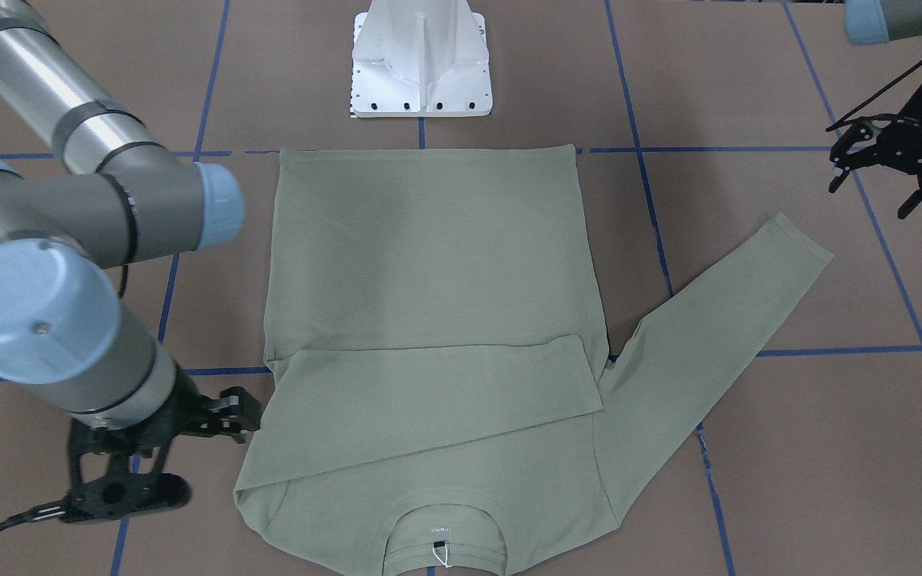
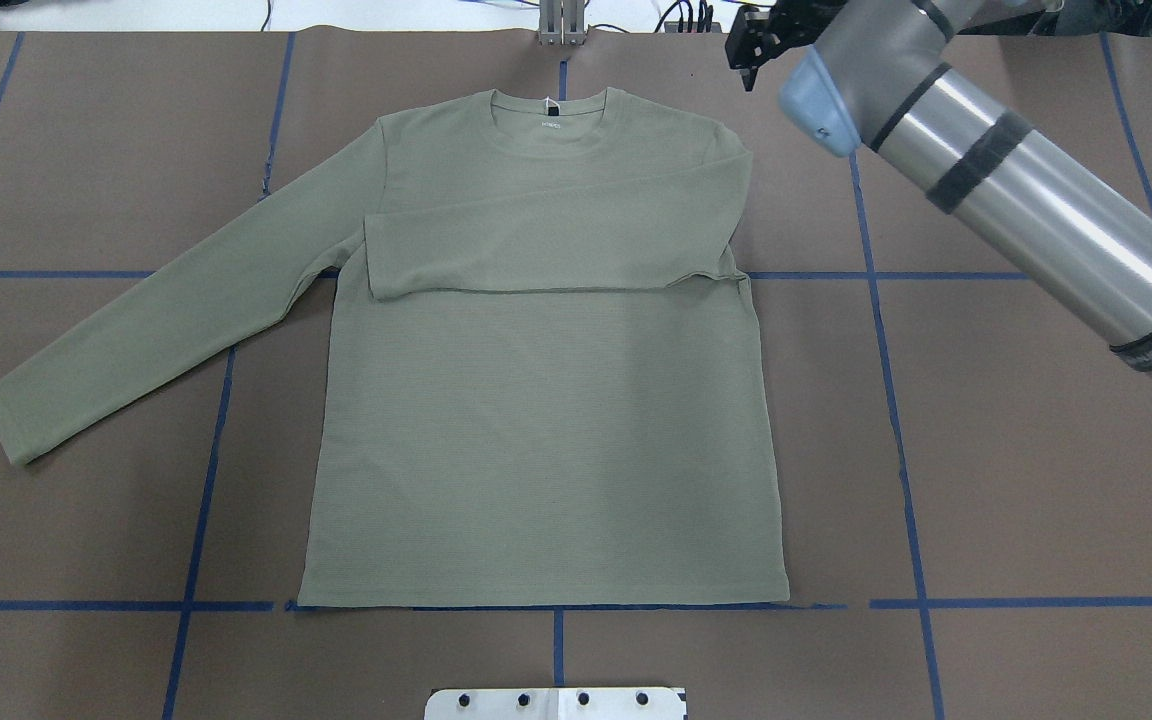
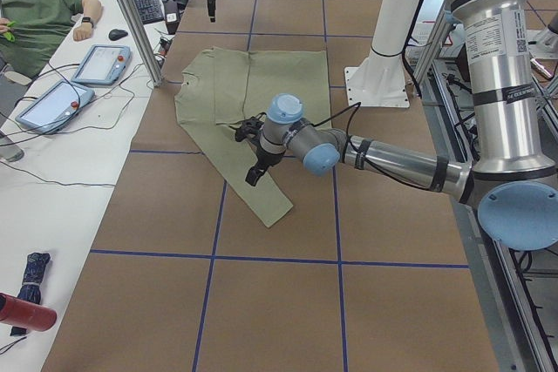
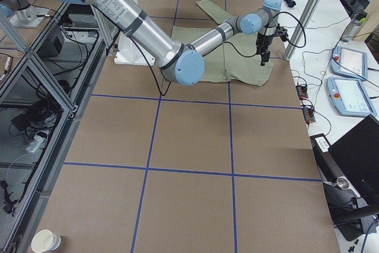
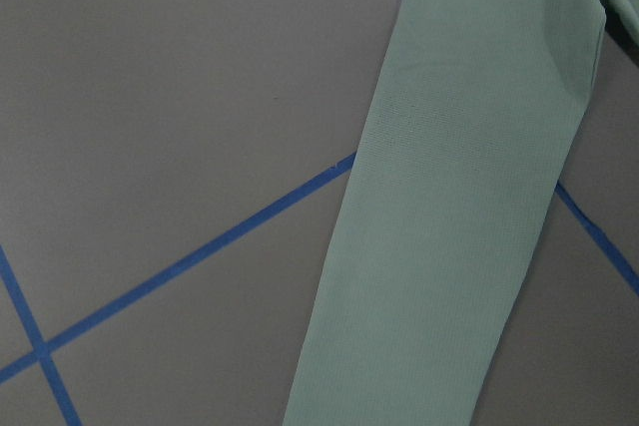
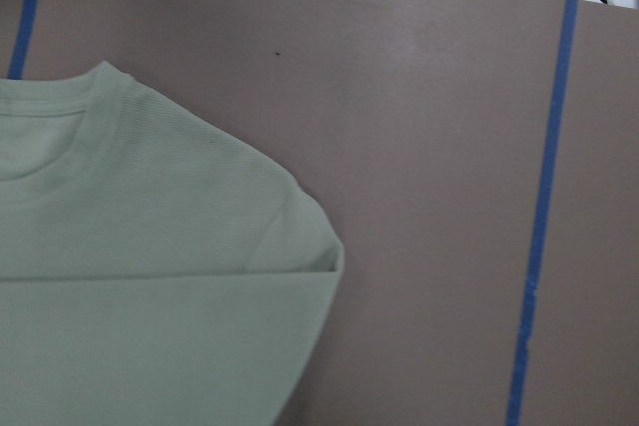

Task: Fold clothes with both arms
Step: 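Release the sleeve and raise the right gripper away from the shirt, then lower the left gripper and grasp the cuff of the other sleeve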

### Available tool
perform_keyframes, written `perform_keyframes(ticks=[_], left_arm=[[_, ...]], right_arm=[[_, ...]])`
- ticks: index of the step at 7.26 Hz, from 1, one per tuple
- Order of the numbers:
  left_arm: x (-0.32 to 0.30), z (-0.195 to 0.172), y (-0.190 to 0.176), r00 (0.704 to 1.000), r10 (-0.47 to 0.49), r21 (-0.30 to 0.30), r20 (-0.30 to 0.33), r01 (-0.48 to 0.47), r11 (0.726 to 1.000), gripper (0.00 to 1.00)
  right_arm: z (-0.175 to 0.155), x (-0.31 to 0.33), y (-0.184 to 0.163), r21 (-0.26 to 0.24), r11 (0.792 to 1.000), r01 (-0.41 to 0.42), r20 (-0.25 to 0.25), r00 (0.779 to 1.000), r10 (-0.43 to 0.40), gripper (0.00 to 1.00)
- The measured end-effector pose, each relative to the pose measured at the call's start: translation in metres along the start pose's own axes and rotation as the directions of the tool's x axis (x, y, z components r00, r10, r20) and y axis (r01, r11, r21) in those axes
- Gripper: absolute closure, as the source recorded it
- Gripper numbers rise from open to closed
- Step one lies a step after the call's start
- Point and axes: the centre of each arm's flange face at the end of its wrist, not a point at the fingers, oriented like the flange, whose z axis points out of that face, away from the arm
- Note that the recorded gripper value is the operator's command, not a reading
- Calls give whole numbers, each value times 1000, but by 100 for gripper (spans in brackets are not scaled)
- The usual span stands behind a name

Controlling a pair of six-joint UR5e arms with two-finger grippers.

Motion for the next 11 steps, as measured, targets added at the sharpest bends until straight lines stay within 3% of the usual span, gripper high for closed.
perform_keyframes(ticks=[4,7,8,11], left_arm=[[37,63,43,1000,24,-84,-6,-25,996,0],[35,104,70,999,23,-70,-24,-25,997,5],[43,113,72,1000,19,-73,-20,-20,997,14],[55,127,74,999,30,-86,-23,-32,996,15]], right_arm=[[2,48,26,3,1000,22,13,1000,-22,0],[2,53,32,5,1000,23,15,1000,-23,0],[3,53,33,6,1000,23,14,1000,-23,0],[3,54,33,6,1000,23,13,1000,-23,0]])
